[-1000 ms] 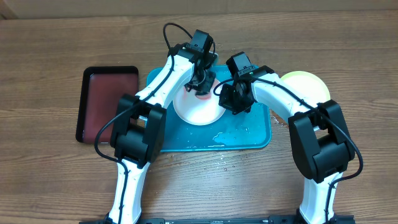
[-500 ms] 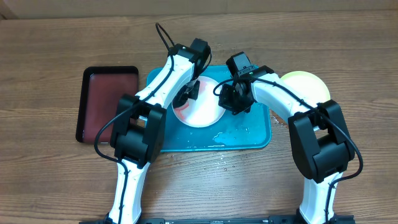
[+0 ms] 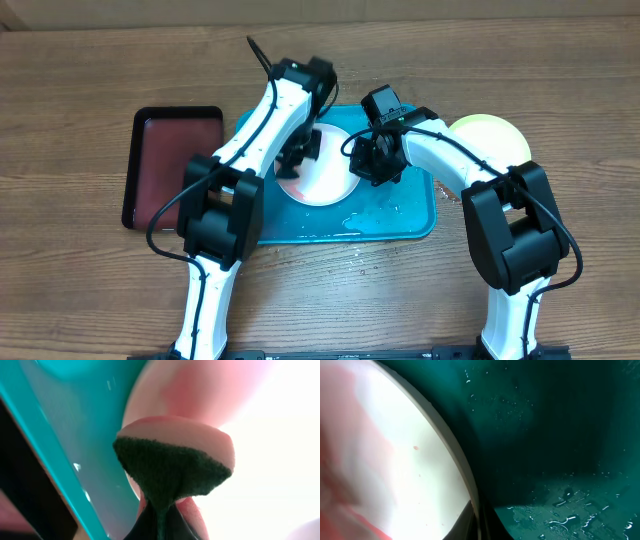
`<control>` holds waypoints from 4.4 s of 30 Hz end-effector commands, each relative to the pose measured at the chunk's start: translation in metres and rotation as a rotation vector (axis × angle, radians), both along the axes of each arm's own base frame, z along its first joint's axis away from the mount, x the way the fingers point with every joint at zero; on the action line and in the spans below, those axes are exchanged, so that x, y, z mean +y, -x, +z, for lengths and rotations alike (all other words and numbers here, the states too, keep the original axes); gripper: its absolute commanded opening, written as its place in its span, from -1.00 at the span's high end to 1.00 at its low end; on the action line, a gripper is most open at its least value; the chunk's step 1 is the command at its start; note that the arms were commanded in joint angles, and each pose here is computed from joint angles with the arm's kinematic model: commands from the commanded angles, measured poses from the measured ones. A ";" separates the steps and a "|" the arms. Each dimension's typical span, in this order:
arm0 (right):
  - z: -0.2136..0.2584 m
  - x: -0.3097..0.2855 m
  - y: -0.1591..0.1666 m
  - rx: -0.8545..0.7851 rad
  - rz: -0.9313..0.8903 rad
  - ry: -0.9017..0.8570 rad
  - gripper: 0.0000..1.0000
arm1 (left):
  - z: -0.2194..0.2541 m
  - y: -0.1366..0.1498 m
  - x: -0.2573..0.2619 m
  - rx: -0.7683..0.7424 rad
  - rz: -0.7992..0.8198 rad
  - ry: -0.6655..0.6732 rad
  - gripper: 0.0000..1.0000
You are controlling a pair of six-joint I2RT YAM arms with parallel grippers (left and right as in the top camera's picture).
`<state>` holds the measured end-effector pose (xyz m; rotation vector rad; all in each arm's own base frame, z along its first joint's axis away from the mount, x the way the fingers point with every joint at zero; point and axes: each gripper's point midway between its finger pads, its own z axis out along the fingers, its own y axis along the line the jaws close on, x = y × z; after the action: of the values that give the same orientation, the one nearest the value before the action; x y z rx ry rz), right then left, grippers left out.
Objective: Clean dirty plates on tray and stack at the side
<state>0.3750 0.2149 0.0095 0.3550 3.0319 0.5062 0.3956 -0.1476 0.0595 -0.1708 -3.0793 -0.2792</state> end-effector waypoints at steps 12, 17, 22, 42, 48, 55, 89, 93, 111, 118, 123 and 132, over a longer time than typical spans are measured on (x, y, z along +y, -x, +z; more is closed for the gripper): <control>0.016 -0.006 0.005 -0.004 0.083 0.009 0.92 | 0.171 -0.033 0.003 -0.414 0.000 0.181 0.91; 0.074 -0.027 -0.008 -0.162 0.052 0.124 0.92 | 0.171 -0.034 0.003 -0.418 0.000 0.182 0.91; 0.139 -0.053 -0.014 -0.395 0.003 0.324 0.93 | 0.173 -0.037 0.002 -0.434 0.000 0.189 0.92; 0.258 -0.081 0.021 -0.905 -0.116 1.082 0.93 | 0.174 -0.041 0.001 -0.448 0.000 0.193 0.91; 0.262 -0.086 0.024 -0.913 -0.134 1.110 0.93 | 0.174 -0.041 0.001 -0.449 0.000 0.191 0.92; 0.267 -0.090 0.025 -0.929 -0.149 1.140 0.93 | 0.175 -0.042 0.004 -0.455 0.002 0.177 0.92; 0.077 -0.069 -0.008 -0.109 -0.085 -0.029 0.93 | 0.174 -0.040 0.000 -0.447 0.006 0.200 0.91; 0.077 -0.158 -0.030 -0.103 -0.336 -0.013 0.93 | 0.174 -0.040 0.000 -0.447 0.007 0.200 0.92; 0.023 -0.337 0.028 0.016 -0.780 0.232 0.92 | 0.176 -0.044 -0.002 -0.465 0.006 0.207 0.92; 0.021 -0.314 0.040 0.085 -0.705 0.192 0.91 | 0.175 -0.042 -0.001 -0.455 0.006 0.204 0.91; 0.021 -0.306 0.051 0.126 -0.631 0.179 0.56 | 0.175 -0.042 -0.001 -0.456 0.006 0.204 0.92; 0.057 -0.288 0.037 0.089 -0.533 0.075 0.19 | 0.178 -0.043 0.013 -0.465 0.011 0.163 0.91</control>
<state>0.3148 -0.0801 0.0374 1.3105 2.8799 0.2418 0.4367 -0.1457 0.2282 -0.1131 -3.5417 -0.0362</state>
